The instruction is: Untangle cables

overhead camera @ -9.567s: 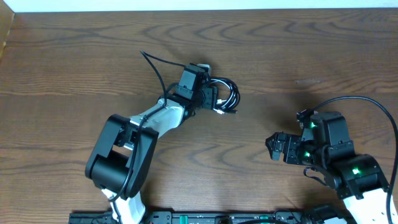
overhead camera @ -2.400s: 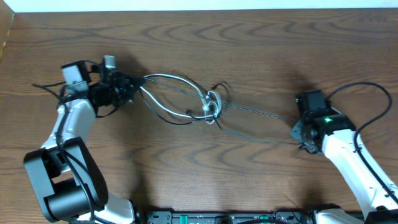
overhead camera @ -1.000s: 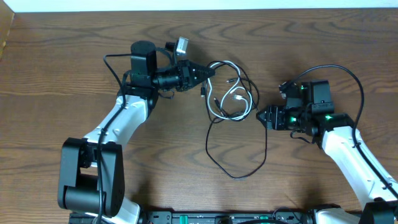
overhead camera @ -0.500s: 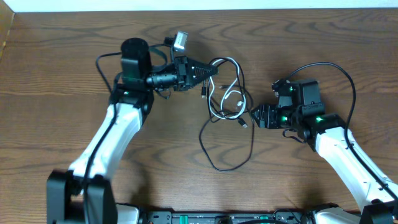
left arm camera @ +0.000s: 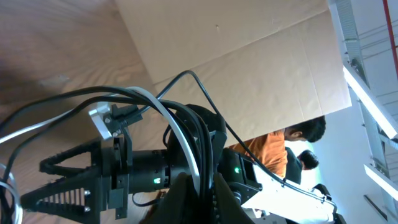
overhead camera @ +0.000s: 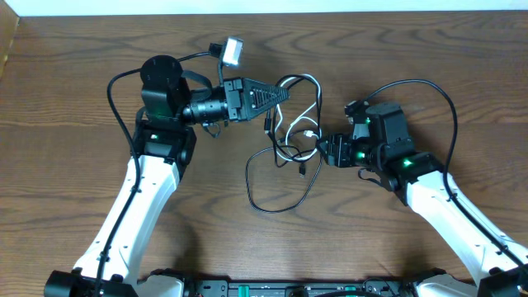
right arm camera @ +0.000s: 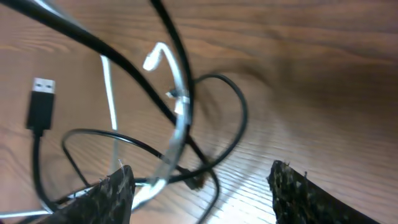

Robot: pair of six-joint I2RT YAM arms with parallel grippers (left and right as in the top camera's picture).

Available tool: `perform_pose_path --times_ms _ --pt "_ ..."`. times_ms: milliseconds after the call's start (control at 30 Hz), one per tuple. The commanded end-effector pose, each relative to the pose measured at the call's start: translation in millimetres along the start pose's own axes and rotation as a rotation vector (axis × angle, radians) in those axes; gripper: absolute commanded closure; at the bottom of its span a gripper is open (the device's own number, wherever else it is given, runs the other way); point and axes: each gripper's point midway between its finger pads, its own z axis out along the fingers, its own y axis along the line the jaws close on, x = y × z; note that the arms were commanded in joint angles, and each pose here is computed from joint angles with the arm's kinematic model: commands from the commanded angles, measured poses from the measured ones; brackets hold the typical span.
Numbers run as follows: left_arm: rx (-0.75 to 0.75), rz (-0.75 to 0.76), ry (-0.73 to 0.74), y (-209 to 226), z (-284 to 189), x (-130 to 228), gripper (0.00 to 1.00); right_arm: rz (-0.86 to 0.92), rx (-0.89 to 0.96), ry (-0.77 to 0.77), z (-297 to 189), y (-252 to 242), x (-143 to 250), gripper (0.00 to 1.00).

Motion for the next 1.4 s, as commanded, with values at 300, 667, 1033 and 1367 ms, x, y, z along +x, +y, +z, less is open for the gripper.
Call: perform_pose_path --times_ms 300,667,1033,1367 --pt "0.035 0.032 0.045 -17.3 9.7 11.4 0.92 0.044 0.065 0.053 34.5 -7.5 19.4 0.74" --pt "-0.047 0.15 0.005 5.1 9.6 8.8 0.93 0.139 0.157 0.132 53.7 -35.8 42.2 0.99" --pt "-0.839 0.119 -0.086 151.4 -54.4 21.4 0.92 0.217 0.394 0.114 6.0 -87.4 41.4 0.99" --pt "-1.257 0.084 -0.25 186.3 -121.0 7.0 0.93 0.425 0.765 0.054 -70.1 -163.7 51.3 0.99"
